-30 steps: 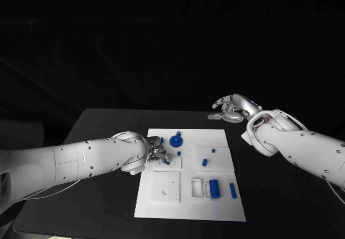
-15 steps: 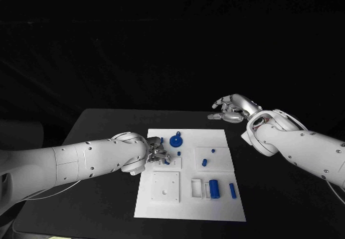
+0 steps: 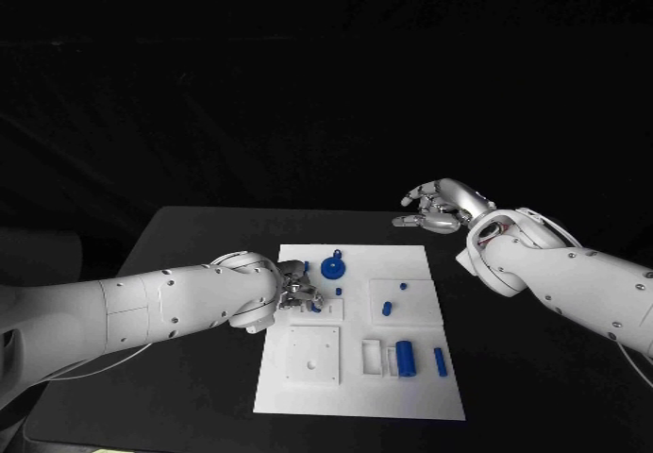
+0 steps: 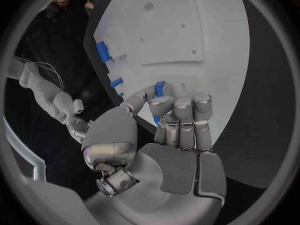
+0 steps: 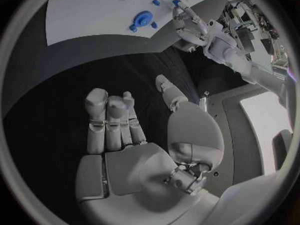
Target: Assemble the parts on the task board
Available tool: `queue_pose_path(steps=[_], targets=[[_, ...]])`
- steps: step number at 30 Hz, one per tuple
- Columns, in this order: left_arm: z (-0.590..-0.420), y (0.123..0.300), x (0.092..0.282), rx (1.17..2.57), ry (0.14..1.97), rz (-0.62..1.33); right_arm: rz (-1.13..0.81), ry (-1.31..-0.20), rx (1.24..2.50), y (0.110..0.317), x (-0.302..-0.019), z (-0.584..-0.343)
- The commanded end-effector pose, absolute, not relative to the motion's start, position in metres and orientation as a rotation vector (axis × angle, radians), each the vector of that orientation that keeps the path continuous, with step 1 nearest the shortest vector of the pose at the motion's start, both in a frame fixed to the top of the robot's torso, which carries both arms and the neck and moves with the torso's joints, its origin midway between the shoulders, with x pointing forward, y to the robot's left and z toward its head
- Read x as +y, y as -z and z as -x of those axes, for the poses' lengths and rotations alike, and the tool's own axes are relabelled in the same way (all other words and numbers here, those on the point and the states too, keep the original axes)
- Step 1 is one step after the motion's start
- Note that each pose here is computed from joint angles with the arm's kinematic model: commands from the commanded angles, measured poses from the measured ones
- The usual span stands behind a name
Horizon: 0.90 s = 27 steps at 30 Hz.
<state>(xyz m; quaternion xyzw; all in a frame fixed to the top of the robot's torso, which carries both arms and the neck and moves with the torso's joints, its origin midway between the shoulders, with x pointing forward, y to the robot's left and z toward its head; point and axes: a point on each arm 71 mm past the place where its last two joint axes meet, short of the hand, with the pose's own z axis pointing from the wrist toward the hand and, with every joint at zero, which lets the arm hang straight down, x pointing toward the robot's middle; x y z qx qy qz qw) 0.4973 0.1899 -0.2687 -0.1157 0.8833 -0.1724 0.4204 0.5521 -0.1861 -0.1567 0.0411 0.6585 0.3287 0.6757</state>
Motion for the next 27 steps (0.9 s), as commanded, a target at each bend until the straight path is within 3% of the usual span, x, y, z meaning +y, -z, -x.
queue_pose_path(steps=[1,27], targets=[[-0.4963,0.2698,0.1866,2.23,0.433,0.269,-0.086,-0.743,1.49,0.1572,-0.1853,-0.5519],[-0.4948,0.2798,0.1811,2.269,0.429,0.248,-0.087,-0.745,1.497,0.1579,-0.1837,-0.5527]])
